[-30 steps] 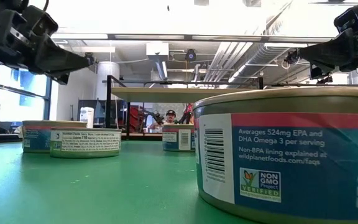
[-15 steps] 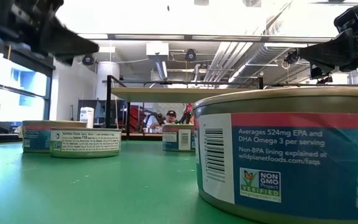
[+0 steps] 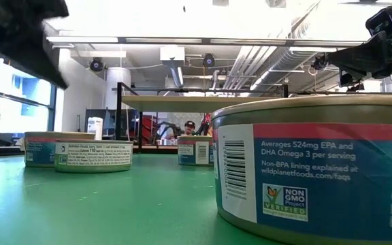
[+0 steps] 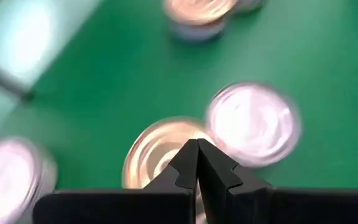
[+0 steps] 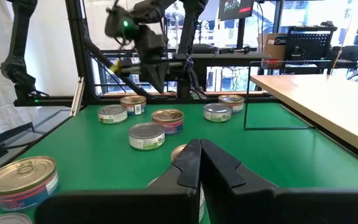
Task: Stack canned seafood by type on shelf
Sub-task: Put the blue tuna can on the shelf
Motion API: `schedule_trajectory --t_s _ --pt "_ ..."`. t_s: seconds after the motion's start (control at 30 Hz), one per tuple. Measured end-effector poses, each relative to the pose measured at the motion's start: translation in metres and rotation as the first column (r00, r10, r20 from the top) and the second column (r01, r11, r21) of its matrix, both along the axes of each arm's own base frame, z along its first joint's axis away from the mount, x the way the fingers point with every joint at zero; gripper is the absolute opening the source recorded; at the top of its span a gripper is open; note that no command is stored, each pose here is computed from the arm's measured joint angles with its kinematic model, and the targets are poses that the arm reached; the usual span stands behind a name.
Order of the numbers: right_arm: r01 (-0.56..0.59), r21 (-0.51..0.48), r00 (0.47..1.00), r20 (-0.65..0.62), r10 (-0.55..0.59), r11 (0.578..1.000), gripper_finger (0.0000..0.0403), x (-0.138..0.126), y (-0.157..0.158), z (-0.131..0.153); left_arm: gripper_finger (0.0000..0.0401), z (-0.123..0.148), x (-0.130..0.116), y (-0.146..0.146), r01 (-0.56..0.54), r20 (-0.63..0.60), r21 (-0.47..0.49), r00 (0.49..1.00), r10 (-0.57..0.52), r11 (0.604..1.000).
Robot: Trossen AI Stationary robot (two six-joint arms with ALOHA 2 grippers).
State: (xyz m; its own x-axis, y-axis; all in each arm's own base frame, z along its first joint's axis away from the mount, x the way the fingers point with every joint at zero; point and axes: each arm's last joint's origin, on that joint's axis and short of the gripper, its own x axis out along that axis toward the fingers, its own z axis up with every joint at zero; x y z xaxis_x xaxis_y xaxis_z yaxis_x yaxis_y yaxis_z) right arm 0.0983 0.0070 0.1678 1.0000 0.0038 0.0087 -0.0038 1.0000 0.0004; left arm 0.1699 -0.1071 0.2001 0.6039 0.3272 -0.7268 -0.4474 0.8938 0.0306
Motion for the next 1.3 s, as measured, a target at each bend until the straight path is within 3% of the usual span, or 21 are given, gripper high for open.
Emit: schedule_trajectory --t_s 0.17,0.5,0.7,1.3 --pt "0.000 0.000 1.000 0.000 0.000 1.000 0.0000 0.000 0.000 0.000 0.0000 -0.021 -0.019 0.015 -0.089 0.014 -0.074 0.996 0.091 0.993" --pt "0.000 0.000 1.000 -0.001 0.000 1.000 0.0000 0.000 0.000 0.000 0.0000 -0.062 -0.035 0.037 -0.056 0.221 -0.215 0.970 0.104 0.975" --pt "0.000 0.000 1.000 0.000 0.000 1.000 0.0000 0.000 0.000 0.000 0.0000 -0.072 -0.039 0.044 -0.121 0.207 -0.213 0.964 0.166 0.970" --pt "-0.001 0.052 1.000 -0.001 0.001 0.999 0.0000 0.000 0.000 0.000 0.0000 -0.068 -0.039 0.044 -0.140 0.240 -0.175 0.954 0.180 0.975"
